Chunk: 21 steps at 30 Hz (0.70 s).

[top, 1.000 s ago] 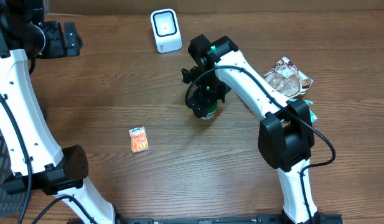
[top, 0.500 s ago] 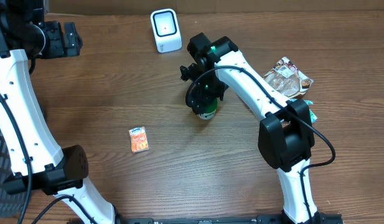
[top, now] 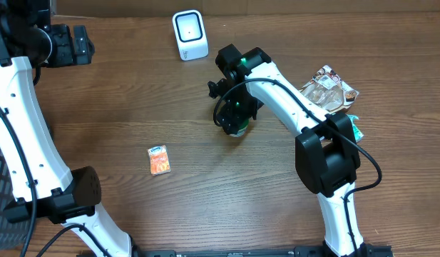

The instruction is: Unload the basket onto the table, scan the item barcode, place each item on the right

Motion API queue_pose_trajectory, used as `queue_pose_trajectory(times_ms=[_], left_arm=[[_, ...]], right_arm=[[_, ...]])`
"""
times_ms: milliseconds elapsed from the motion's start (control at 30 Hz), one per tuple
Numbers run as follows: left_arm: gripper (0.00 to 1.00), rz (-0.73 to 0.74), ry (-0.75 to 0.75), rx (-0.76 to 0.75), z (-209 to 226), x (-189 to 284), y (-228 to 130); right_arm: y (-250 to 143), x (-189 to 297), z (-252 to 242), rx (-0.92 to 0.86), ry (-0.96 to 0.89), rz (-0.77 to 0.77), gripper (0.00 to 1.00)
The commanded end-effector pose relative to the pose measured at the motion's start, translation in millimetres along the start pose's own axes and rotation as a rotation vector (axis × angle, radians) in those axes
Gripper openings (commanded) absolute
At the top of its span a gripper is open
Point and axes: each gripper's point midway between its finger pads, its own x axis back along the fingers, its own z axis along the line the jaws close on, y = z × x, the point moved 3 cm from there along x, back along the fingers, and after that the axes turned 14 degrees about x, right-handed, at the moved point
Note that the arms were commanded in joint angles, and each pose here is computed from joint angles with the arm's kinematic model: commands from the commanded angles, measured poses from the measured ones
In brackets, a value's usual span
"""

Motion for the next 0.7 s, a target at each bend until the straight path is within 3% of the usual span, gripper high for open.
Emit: queue_pose_trajectory(times_ms=[0,267,500,667], left_arm=[[1.0,-0.006,0.008,-0.008,3,2,0],[1.0,-0.006,0.008,-0.008,3,2,0],[0.99,-0.006,0.008,-0.008,3,2,0],[0.99,-0.006,0.008,-0.008,3,2,0]], right_arm=[[0,0,-4,-0.07,-0.028,0.005,0.78],[2,15,-7,-0.339,-0.056,-0.005,0.62],[11,35,-11,-0.758,-0.062,-0.067,0.6],[15,35,-12,-0.902,-0.056,-0.09,0.6]])
